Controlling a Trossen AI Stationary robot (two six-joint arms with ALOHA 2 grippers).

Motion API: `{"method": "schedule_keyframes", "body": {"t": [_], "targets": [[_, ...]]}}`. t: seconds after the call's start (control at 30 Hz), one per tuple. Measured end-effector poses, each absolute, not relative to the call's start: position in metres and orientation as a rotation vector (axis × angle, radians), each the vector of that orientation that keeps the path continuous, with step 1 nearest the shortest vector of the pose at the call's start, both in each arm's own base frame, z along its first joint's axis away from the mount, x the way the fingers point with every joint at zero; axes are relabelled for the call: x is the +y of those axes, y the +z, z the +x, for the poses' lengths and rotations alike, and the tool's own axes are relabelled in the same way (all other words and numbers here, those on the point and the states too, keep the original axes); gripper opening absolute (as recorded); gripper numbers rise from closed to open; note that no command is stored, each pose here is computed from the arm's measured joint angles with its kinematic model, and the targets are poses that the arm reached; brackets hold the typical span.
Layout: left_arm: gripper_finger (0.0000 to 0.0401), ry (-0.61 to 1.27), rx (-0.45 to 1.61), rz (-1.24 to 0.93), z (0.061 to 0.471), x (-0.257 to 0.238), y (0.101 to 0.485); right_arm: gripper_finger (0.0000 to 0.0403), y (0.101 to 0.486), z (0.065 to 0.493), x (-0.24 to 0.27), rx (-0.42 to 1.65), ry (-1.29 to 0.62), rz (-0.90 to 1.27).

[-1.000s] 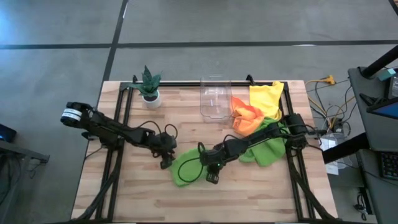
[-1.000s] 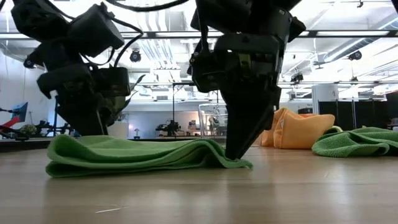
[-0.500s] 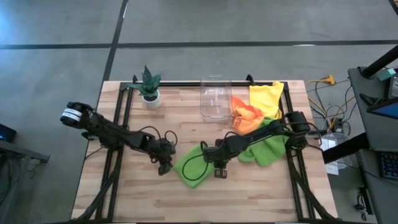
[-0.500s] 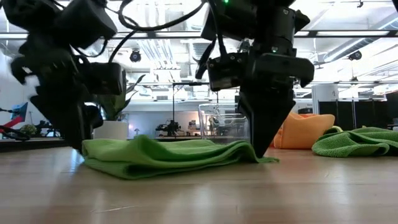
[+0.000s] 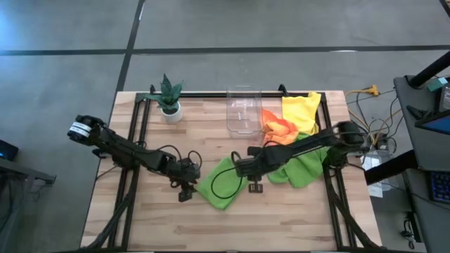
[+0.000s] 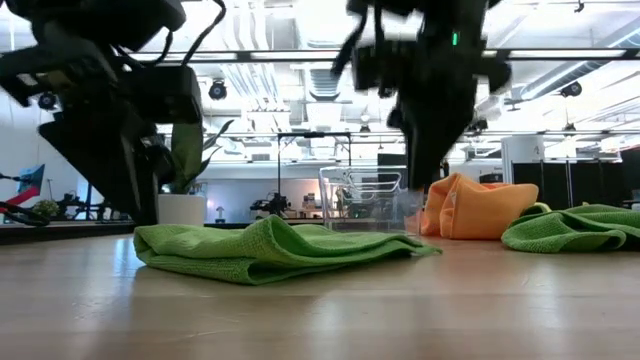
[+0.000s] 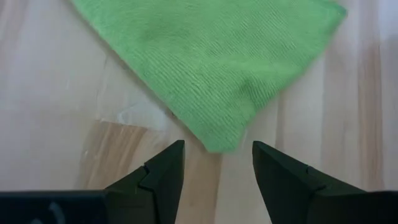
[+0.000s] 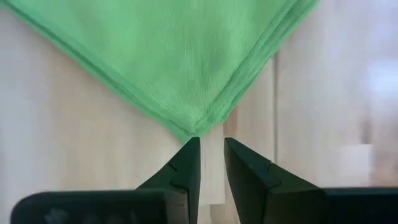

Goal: Fold microfiber towels
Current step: Fold the top green towel

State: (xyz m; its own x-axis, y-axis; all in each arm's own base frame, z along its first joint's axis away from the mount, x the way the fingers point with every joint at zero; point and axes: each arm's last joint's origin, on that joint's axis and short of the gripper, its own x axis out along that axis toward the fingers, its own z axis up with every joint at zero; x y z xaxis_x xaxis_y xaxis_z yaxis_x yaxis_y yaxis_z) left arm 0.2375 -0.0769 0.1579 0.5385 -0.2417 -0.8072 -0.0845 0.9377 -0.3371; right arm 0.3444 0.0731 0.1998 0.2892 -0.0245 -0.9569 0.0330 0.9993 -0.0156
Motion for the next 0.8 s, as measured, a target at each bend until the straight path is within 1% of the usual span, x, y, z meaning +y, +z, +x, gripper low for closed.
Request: {"method": "schedule_keyframes", "body": {"t": [0.07,0.17,0.37,0.47,0.63,0.8], "targets": [[0.0172,-0.155,0.982,-0.257,0.236,-0.076,0.162,0.0068,0.218,0.340,0.077,1.194,-0.045,0.062],[0.0172,-0.270,0.926,-0.044,0.235,-0.076,0.168,0.0068,0.238,0.332,0.087,1.083,-0.058,0.139],[0.0172,-0.437,0.838,0.343,0.234,-0.076,0.172,0.0068,0.252,0.315,0.109,0.921,-0.195,0.279],[0.0173,-0.526,0.798,0.548,0.234,-0.077,0.171,0.0068,0.252,0.309,0.122,0.900,-0.228,0.341],[0.0173,-0.589,0.750,0.956,0.234,-0.078,0.168,0.0068,0.249,0.302,0.142,0.905,-0.228,0.415],[0.0173,-0.717,0.678,1.242,0.234,-0.081,0.166,0.0068,0.242,0.299,0.154,0.922,-0.245,0.460]]}}
